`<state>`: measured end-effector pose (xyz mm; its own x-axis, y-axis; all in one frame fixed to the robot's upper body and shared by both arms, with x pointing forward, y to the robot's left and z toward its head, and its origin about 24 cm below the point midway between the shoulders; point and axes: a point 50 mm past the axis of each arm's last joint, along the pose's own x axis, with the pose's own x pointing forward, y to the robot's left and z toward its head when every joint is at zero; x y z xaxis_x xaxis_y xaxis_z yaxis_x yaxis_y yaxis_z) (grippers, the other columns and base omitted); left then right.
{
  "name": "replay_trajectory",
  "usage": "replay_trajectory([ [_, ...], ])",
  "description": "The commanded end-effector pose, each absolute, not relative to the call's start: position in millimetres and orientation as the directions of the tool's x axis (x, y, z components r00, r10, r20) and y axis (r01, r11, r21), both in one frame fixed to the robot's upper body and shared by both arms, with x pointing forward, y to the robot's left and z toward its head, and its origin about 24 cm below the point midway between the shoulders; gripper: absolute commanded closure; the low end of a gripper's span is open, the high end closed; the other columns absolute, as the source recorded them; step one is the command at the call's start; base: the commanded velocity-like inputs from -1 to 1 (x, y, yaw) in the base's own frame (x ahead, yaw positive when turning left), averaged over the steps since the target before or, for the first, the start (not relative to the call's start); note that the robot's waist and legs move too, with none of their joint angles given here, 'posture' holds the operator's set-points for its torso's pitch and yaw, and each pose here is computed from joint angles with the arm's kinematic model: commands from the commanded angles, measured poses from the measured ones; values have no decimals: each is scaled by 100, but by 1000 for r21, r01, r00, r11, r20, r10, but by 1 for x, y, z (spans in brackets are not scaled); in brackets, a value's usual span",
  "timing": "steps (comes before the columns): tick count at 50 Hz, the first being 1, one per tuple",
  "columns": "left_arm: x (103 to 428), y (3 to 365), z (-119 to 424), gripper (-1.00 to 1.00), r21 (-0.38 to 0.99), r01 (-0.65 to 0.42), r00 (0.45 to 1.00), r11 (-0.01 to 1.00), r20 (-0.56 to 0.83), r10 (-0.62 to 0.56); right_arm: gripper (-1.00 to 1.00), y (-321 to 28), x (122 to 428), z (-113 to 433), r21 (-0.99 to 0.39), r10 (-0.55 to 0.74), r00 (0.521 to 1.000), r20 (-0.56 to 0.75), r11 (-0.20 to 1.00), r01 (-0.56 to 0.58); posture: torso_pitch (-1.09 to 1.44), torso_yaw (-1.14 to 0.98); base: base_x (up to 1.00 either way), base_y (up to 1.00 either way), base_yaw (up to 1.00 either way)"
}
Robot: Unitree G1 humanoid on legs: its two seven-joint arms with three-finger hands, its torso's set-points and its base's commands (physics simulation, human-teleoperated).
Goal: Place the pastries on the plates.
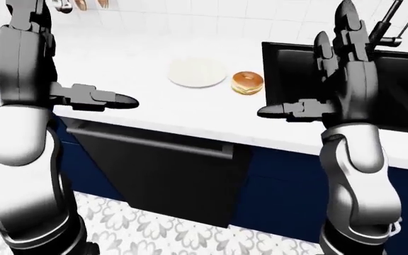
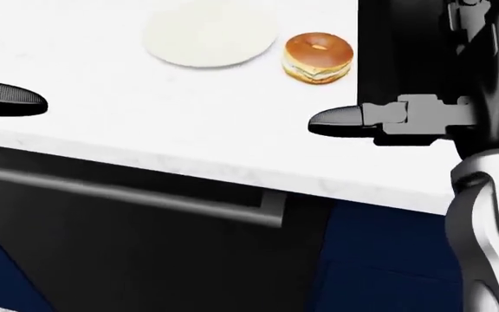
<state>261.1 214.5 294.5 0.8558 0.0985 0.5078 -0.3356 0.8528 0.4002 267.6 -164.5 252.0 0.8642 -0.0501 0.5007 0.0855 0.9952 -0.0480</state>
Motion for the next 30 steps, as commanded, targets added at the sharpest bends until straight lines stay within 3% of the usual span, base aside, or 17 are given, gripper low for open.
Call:
replay_trajectory([
  [1,254,220,308,-100,382,-391,815,837,566,123,-100,-160,261,267,-43,-31,821,570,997,68,2,-9,0,0,0],
  [7,255,219,306,-100,382,-393,815,837,565,125,-100,-164,259,268,-2,-44,814,579,998,55,2,-9,0,0,-3],
  [16,252,220,306,-100,384,-395,816,835,564,126,-100,-164,260,266,-8,-53,815,577,998,70,2,-9,0,0,-82],
  [30,254,220,306,-100,386,-395,816,834,564,125,-100,-160,261,265,-71,-22,818,575,995,77,2,-9,10,1,0],
])
